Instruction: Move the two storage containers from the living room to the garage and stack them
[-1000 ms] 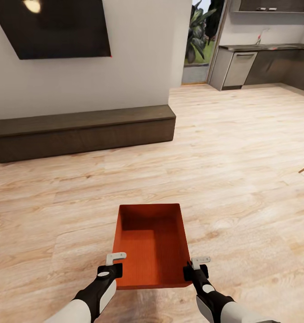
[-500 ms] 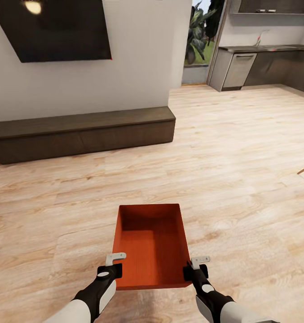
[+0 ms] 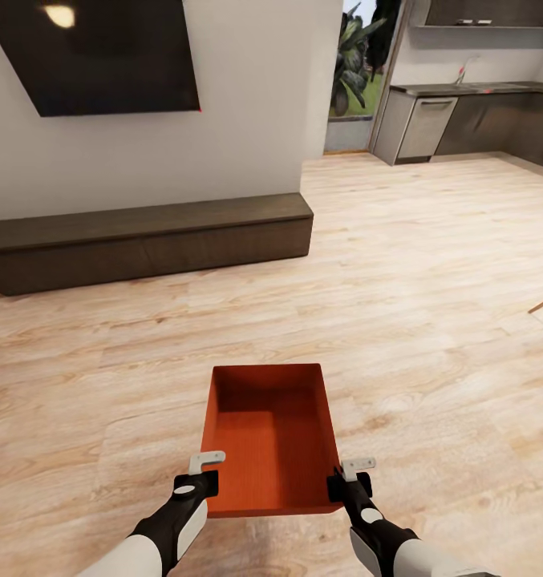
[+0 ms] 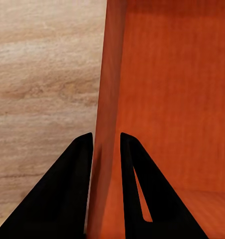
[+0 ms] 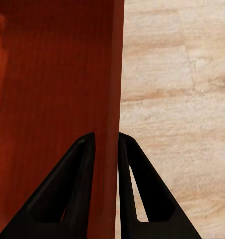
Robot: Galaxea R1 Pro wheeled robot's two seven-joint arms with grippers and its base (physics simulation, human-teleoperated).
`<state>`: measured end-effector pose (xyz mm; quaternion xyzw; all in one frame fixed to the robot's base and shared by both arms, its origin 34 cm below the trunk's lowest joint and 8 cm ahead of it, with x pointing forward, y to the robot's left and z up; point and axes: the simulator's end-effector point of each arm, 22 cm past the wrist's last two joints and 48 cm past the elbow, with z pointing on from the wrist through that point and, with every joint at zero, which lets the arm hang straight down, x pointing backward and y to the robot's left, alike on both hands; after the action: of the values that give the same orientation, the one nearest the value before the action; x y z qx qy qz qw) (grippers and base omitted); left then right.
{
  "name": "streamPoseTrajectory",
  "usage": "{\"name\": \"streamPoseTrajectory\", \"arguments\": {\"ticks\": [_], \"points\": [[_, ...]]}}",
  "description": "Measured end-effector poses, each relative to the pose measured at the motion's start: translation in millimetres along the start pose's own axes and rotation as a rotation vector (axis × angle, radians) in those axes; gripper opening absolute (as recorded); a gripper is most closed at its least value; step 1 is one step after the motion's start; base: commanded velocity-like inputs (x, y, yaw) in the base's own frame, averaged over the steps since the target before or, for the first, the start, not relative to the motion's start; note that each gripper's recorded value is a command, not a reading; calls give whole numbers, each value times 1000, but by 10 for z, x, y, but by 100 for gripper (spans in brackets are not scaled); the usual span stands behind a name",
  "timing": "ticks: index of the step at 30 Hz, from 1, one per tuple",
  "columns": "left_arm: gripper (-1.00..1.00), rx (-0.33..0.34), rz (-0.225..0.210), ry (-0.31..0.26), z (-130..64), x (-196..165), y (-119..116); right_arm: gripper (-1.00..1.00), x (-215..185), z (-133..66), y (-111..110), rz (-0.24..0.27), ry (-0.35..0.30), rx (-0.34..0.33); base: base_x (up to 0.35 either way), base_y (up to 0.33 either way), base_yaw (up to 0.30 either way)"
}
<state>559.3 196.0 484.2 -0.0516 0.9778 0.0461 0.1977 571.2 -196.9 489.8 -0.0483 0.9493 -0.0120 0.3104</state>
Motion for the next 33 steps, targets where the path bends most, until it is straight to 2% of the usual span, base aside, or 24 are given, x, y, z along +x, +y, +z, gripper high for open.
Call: {"name": "streamPoseTrajectory", "arguments": {"ticks": [25,33], "points": [[-100,0,0,-1,-349,-139,27,-100,-212,-310,-19,1,-1,0,0,0,0],[-100,0,0,-1,-350,-139,22,-100,-211,-310,-24,1,-2,0,0,0,0]]}}
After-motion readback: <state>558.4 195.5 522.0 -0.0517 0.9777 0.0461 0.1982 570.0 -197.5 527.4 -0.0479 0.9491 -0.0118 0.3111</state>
